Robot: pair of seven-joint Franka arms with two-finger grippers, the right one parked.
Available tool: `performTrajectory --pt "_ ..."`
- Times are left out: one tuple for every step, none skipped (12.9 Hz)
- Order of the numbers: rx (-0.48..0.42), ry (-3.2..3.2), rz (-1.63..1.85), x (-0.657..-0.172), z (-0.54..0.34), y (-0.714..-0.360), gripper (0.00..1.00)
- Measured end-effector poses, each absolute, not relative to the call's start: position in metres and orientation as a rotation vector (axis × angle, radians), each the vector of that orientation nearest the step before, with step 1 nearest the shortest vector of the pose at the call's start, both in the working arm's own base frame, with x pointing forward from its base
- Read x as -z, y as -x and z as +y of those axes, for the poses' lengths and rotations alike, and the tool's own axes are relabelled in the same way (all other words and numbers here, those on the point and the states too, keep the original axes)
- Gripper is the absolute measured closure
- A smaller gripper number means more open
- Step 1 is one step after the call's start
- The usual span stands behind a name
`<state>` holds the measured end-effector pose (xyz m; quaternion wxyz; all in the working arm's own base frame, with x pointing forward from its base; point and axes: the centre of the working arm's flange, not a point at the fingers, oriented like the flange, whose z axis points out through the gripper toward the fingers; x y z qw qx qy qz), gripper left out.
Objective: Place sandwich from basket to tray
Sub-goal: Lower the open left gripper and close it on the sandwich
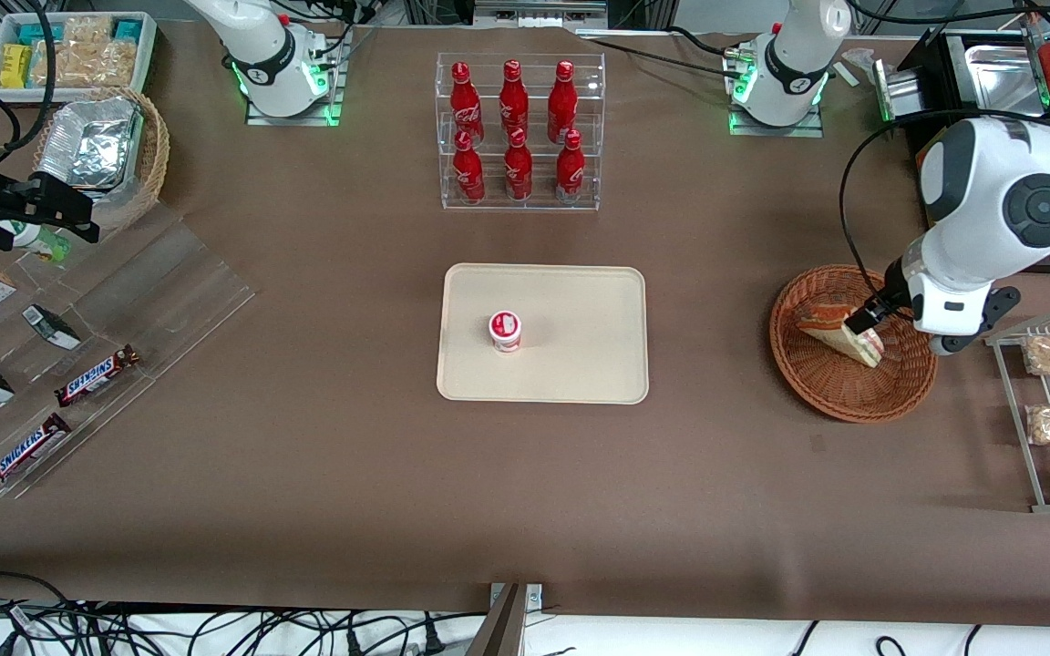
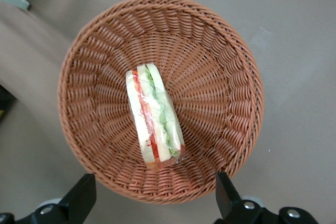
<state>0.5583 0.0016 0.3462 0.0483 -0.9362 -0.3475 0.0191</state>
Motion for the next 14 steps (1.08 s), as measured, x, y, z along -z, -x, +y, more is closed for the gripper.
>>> performTrajectory --pt "-0.041 2.851 -1.087 -0.338 0.003 -0.555 0.0" --pt "-0.022 2.848 -1.115 -0.331 0.007 -0.552 0.0" --pt "0.0 2.845 -1.145 -0.325 0.012 -0.549 0.0" --pt "0.017 2.842 -1.168 -0.319 0.016 -0.547 0.0" --pt "0.028 2.835 -1.197 -0.313 0.019 -0.544 0.0" --pt "0.041 2.828 -1.228 -0.307 0.02 -0.543 0.0" --pt "0.054 2.819 -1.263 -0.301 0.02 -0.542 0.0" --pt "0.067 2.809 -1.301 -0.295 0.02 -0.543 0.0" --pt "0.076 2.799 -1.335 -0.288 0.019 -0.544 0.0" --pt "0.083 2.796 -1.354 -0.28 0.017 -0.543 0.0" --pt "0.094 2.798 -1.365 -0.271 0.016 -0.541 0.0" --pt "0.103 2.803 -1.37 -0.261 0.015 -0.538 0.0" --pt "0.106 2.806 -1.372 -0.253 0.015 -0.535 0.0" --pt "0.105 2.808 -1.372 -0.246 0.014 -0.533 0.0"
